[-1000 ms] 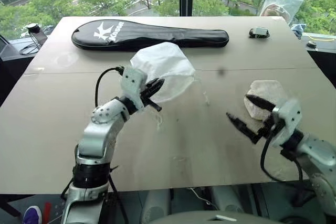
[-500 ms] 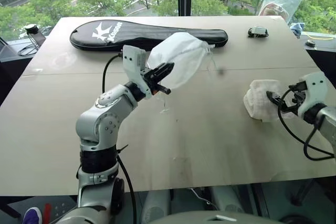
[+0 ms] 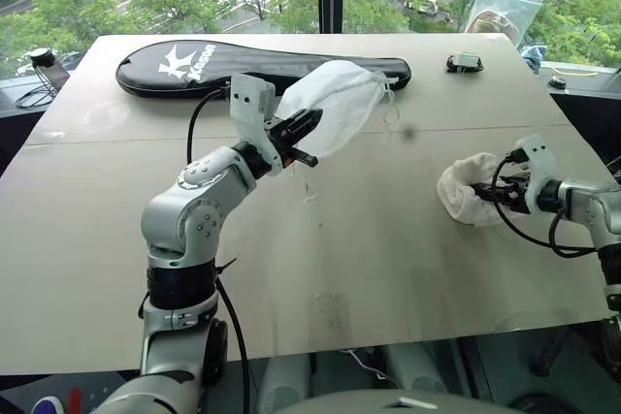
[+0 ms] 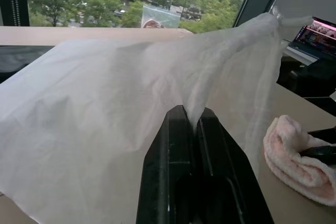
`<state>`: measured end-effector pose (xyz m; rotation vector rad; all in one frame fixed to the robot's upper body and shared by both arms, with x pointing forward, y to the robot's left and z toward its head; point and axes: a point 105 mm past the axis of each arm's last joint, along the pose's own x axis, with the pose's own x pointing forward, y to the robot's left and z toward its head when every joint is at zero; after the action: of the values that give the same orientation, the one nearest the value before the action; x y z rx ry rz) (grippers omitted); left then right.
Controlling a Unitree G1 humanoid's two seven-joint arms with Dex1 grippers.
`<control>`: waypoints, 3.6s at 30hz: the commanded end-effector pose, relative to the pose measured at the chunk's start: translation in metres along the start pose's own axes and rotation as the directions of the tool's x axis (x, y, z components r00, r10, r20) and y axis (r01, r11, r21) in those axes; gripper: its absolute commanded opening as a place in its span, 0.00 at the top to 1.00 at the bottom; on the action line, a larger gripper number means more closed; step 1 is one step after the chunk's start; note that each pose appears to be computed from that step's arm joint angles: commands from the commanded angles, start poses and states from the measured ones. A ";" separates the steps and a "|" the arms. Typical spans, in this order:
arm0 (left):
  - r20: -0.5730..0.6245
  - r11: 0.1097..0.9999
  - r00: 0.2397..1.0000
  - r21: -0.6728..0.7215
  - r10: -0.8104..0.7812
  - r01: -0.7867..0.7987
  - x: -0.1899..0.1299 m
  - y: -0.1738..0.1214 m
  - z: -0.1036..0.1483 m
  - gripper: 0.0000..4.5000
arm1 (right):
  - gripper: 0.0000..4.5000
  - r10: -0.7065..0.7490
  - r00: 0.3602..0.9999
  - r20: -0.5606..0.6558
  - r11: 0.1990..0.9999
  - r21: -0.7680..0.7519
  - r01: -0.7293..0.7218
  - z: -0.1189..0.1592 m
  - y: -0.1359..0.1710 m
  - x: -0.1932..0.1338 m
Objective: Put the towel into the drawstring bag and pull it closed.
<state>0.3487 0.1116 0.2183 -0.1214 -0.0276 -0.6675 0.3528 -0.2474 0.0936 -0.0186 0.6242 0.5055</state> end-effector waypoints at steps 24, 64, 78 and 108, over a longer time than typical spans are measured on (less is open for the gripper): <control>-0.096 0.948 0.960 0.157 -0.264 0.277 0.015 -0.044 -0.012 1.00 | 0.96 0.342 0.895 0.286 0.916 -0.314 -0.250 0.067 0.195 0.024; -0.281 0.895 0.854 -0.223 -0.437 0.385 -0.058 -0.054 -0.066 1.00 | 0.25 0.382 0.859 0.340 0.923 -0.172 -0.343 0.036 0.202 0.025; -0.253 0.889 0.855 -0.196 -0.453 0.414 -0.050 -0.057 -0.060 1.00 | 0.78 0.437 0.854 0.282 0.896 -0.059 -0.439 0.035 0.211 0.046; -0.236 0.905 0.879 -0.209 -0.415 0.371 -0.042 -0.052 -0.074 1.00 | 0.51 0.464 0.738 0.490 0.793 0.142 -0.593 0.055 0.222 0.070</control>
<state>0.2786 0.0873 0.1394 -0.1927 0.3283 -1.1012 0.3371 -0.0055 0.1117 0.6162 0.3250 0.8995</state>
